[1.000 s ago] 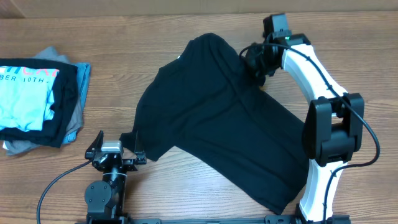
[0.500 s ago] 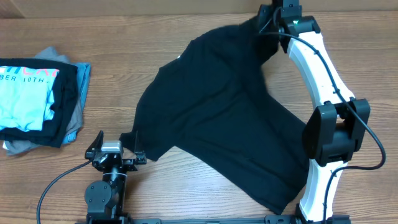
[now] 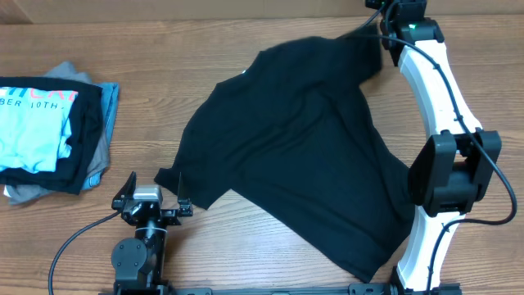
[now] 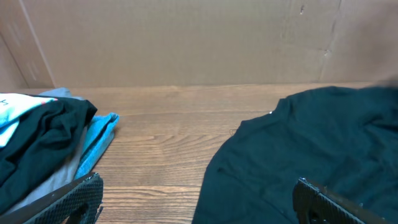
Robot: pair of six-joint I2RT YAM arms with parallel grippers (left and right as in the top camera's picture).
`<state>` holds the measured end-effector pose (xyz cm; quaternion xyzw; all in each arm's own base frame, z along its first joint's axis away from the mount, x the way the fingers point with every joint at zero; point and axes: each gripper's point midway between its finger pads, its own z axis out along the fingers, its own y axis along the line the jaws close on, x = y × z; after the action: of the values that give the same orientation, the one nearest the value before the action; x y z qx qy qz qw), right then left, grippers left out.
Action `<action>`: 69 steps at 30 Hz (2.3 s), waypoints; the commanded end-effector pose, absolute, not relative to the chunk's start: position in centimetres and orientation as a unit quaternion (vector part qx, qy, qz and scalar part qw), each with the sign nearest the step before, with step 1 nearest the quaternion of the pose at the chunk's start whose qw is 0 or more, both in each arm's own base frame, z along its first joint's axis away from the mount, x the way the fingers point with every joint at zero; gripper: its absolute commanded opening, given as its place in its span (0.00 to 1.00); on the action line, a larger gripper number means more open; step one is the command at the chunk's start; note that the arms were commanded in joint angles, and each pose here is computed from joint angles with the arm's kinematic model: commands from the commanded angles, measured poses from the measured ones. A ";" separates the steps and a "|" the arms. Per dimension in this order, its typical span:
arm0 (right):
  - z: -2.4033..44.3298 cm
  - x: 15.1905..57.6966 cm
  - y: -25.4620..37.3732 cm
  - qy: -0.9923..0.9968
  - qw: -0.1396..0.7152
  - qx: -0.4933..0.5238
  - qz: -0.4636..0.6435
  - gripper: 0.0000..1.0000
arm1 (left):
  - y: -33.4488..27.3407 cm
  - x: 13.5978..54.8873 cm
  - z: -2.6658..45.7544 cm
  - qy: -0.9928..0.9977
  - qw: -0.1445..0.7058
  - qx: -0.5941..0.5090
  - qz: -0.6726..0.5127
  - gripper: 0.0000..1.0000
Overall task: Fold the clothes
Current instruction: 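Pull the corner up and rightward to spread the shirt, release, then grasp the t-shirt's lower right edge with the right gripper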
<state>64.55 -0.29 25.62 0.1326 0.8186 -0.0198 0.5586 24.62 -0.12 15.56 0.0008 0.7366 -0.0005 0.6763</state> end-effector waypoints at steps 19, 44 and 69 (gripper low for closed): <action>17.6 40.5 -5.6 0.958 0.081 0.272 -0.048 1.00 | -0.1 24.6 15.6 0.733 0.680 -0.002 -0.005 1.00; 10.3 28.6 -5.0 0.932 -0.151 0.319 -0.084 0.85 | -0.1 24.6 15.6 0.733 0.680 -0.002 -0.005 1.00; 11.6 23.8 -2.7 0.966 -0.047 0.254 -0.007 0.72 | -0.1 24.6 15.6 0.733 0.680 -0.002 -0.005 1.00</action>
<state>24.06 -3.74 13.30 0.2824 0.9581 -0.0333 -0.0350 24.62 -0.12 15.58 0.0008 0.7361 -0.0005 0.6769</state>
